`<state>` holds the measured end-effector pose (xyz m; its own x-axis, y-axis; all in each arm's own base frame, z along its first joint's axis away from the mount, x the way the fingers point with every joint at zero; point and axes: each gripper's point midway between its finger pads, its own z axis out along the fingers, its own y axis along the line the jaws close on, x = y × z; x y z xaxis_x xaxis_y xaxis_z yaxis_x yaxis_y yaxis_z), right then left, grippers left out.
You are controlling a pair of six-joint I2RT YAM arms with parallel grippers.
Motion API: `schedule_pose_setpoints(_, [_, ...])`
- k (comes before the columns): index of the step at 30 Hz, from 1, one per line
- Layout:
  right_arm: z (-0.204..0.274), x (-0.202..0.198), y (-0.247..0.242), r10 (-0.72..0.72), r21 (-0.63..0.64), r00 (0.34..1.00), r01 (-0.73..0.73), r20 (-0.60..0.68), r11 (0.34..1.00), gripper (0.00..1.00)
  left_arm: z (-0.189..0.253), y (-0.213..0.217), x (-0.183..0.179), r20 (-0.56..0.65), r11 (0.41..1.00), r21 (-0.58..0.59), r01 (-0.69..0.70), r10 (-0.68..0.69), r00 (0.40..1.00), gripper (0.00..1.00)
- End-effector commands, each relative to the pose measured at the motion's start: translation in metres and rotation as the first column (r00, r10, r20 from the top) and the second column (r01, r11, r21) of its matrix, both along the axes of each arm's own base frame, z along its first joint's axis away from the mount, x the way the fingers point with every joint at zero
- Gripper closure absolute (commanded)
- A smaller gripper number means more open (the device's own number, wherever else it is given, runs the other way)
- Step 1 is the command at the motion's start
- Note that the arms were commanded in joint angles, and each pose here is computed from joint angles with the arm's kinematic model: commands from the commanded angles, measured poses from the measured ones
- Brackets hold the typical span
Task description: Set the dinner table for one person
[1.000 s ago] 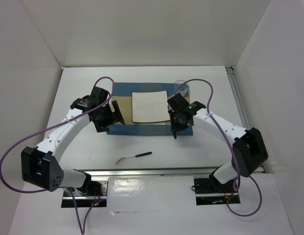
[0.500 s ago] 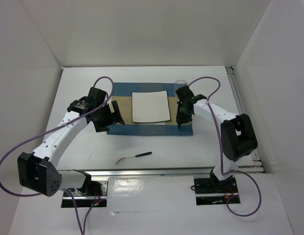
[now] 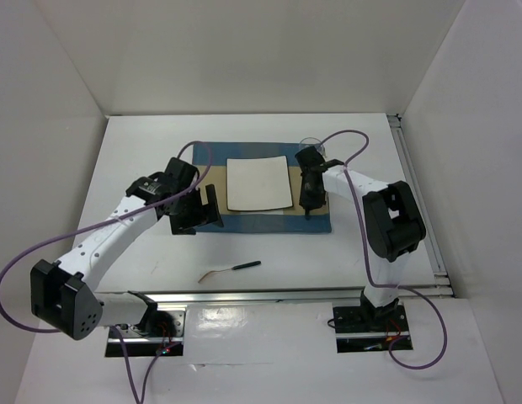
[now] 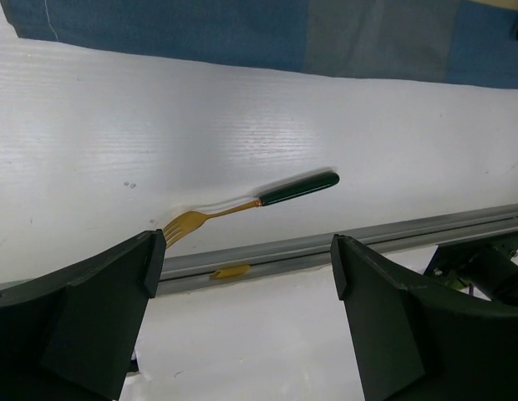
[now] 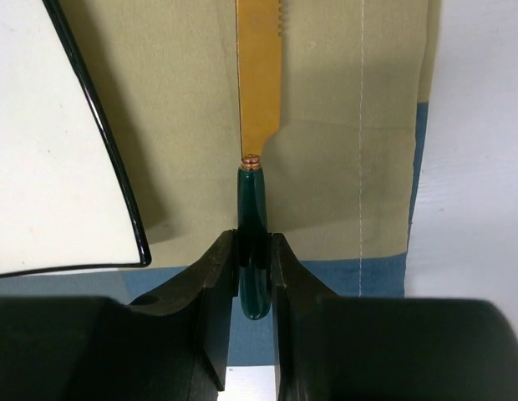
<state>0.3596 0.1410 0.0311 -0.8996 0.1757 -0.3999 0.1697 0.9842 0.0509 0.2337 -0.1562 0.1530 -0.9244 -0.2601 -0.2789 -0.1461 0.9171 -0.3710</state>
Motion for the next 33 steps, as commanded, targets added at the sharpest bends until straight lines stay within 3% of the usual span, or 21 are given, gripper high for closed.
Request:
schedule_pose_setpoints(1, [0.015, 0.023, -0.001, -0.006, -0.016, 0.997, 0.008, 0.078, 1.0, 0.64, -0.006, -0.001, -0.005, -0.021, 1.0, 0.023, -0.003, 0.003, 1.0, 0.0])
schedule_pose_setpoints(2, [0.015, 0.023, 0.0, -0.003, -0.009, 0.997, 0.004, 0.075, 1.0, 0.58, -0.006, -0.001, -0.005, -0.021, 1.0, 0.023, -0.002, 0.003, 1.0, 0.0])
schedule_pose_setpoints(7, [0.015, 0.023, -0.001, -0.006, -0.016, 0.997, 0.007, 0.078, 1.0, 0.57, -0.006, -0.002, -0.006, -0.025, 0.999, 0.036, 0.002, -0.001, 1.0, 0.0])
schedule_pose_setpoints(8, [0.015, 0.023, -0.001, -0.006, -0.016, 0.997, 0.007, 0.078, 1.0, 0.5, -0.006, -0.002, -0.006, -0.025, 0.999, 0.036, 0.002, -0.001, 1.0, 0.0])
schedule_pose_setpoints(11, [0.019, 0.022, -0.004, -0.01, -0.023, 0.997, 0.012, 0.083, 1.0, 0.44, -0.005, -0.003, -0.003, -0.024, 0.999, 0.035, 0.002, -0.001, 1.0, 0.0])
schedule_pose_setpoints(22, [0.115, 0.002, -0.004, -0.014, 0.005, 0.978, 0.014, 0.209, 1.0, 0.3, -0.005, 0.01, 0.012, -0.035, 0.987, 0.159, 0.005, 0.0, 0.999, 0.0])
schedule_pose_setpoints(27, [0.147, -0.023, 0.035, 0.214, 0.007, 0.94, -0.224, 0.265, 0.975, 0.32, -0.007, 0.003, 0.006, -0.046, 0.992, 0.116, -0.043, 0.048, 0.998, 0.0])
schedule_pose_setpoints(31, [0.161, -0.038, 0.042, 0.261, 0.011, 0.92, -0.276, 0.291, 0.961, 0.3, -0.01, -0.002, -0.018, -0.081, 0.98, 0.079, -0.182, 0.189, 0.979, 0.0])
schedule_pose_setpoints(33, [0.157, -0.043, 0.044, 0.281, 0.023, 0.917, -0.3, 0.282, 0.954, 0.3, -0.01, -0.02, -0.027, -0.137, 0.967, -0.014, -0.254, 0.249, 0.959, 0.0])
